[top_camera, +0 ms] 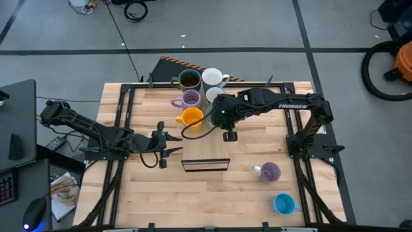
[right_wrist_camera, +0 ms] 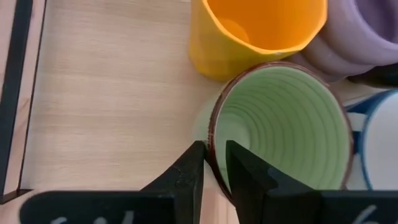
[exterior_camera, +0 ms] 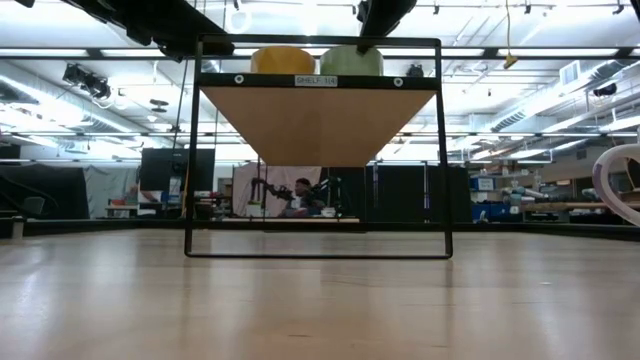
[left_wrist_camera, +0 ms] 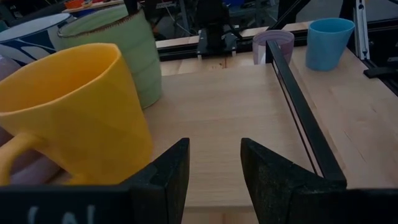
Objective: Place coffee mugs
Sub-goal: Put the green mug on the shelf
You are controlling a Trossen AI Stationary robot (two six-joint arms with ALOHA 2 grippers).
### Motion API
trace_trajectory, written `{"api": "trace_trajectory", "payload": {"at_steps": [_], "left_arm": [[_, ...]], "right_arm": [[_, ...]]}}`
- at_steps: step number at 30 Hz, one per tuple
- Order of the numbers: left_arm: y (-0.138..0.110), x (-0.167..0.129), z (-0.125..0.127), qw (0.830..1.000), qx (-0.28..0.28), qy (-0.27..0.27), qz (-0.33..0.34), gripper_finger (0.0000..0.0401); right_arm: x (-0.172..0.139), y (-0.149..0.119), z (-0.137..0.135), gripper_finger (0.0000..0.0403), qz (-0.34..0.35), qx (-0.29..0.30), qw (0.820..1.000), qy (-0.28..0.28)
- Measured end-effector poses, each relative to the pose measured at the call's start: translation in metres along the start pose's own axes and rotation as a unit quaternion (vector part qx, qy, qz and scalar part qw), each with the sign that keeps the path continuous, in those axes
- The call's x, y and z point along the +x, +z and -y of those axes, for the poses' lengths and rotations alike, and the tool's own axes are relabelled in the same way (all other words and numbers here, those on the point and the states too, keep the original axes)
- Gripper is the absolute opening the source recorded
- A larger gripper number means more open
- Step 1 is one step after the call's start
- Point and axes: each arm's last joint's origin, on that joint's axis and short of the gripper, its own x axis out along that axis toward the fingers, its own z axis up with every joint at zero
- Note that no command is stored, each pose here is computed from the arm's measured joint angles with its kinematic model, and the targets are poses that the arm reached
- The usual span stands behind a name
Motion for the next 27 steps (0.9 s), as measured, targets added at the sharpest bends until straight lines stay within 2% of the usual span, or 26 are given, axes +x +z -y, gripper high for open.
{"api": "trace_trajectory", "payload": {"at_steps": [8,17,21,27], "left_arm": [[0.0,0.0,0.0,1.0,0.0,0.0,-0.001,0.0151],[-0.001,0.0,0.0,1.0,-0.001,0.0,-0.003,0.0151],[-0.001,0.0,0.0,1.0,-0.001,0.0,-0.004,0.0151],[-0.001,0.0,0.0,1.0,-0.007,0.0,-0.006,0.0151]], "right_arm": [[-0.026,0.004,0.0,0.0075,0.034,-0.004,0.999,-0.007],[-0.028,0.004,-0.007,0.0083,0.031,-0.018,0.999,-0.01],[-0.03,-0.004,-0.011,0.0085,-0.008,-0.018,1.0,-0.009],[-0.032,-0.015,-0.014,0.0084,-0.066,0.024,0.997,-0.035]]}}
